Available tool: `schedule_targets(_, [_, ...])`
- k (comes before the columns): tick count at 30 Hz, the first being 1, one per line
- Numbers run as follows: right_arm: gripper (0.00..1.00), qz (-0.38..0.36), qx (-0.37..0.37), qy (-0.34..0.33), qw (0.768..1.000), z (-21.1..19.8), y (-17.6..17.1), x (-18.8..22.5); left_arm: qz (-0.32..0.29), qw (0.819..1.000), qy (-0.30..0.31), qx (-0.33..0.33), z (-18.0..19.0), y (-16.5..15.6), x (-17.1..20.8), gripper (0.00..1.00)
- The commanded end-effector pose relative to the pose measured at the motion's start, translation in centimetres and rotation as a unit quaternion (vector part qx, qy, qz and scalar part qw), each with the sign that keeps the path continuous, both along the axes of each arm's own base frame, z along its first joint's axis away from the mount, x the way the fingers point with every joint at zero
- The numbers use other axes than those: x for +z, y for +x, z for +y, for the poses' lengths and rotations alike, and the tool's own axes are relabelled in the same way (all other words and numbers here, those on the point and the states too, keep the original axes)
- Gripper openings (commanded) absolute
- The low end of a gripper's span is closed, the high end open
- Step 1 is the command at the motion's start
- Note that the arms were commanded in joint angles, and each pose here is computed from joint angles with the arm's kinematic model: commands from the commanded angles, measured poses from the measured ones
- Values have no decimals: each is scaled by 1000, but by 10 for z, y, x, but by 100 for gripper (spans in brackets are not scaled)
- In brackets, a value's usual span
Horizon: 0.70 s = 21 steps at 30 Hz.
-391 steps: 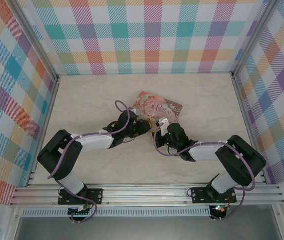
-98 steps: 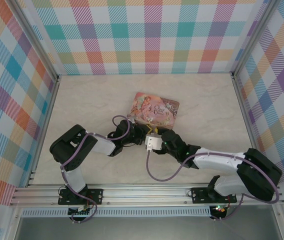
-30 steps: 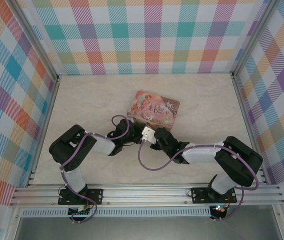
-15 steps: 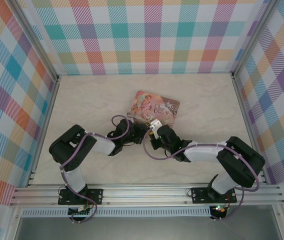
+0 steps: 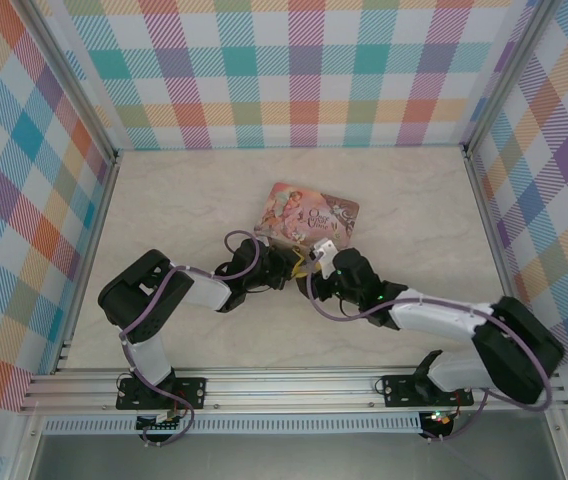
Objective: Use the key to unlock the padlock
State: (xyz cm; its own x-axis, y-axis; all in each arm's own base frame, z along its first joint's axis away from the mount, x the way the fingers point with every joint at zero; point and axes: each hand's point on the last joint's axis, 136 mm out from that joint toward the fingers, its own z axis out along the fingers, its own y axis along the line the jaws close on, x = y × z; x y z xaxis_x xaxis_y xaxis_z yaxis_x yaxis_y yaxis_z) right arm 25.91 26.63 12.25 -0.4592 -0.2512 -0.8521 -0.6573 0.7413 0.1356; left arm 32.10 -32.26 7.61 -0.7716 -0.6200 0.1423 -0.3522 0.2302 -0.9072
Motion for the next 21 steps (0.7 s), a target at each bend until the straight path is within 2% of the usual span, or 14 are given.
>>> schedule_targets(1, [68,10,-11,2,1000,-23,-2,16,5,1000,11,-4,0,-4,-8,0])
schedule_targets(3, [71,13,-31,15,999,-34,3,31,9,1000,15,-2,2,-5,-14,3])
schedule_targets(7, [76,23,-56,41,997,-45,13,50,9,1000,17,-1,3,-6,-17,39])
schedule_targets(9, [78,24,-55,45,997,-45,15,53,8,1000,18,-1,4,-7,-16,50])
schedule_targets(15, [80,42,-87,53,994,-55,26,49,-4,1000,30,-1,11,-11,-5,60])
schedule_targets(18, [84,68,-100,73,990,-62,30,47,-13,998,55,5,24,-14,0,65])
schedule_targets(21, [88,92,-116,93,985,-71,35,46,-25,996,90,16,45,-17,9,74])
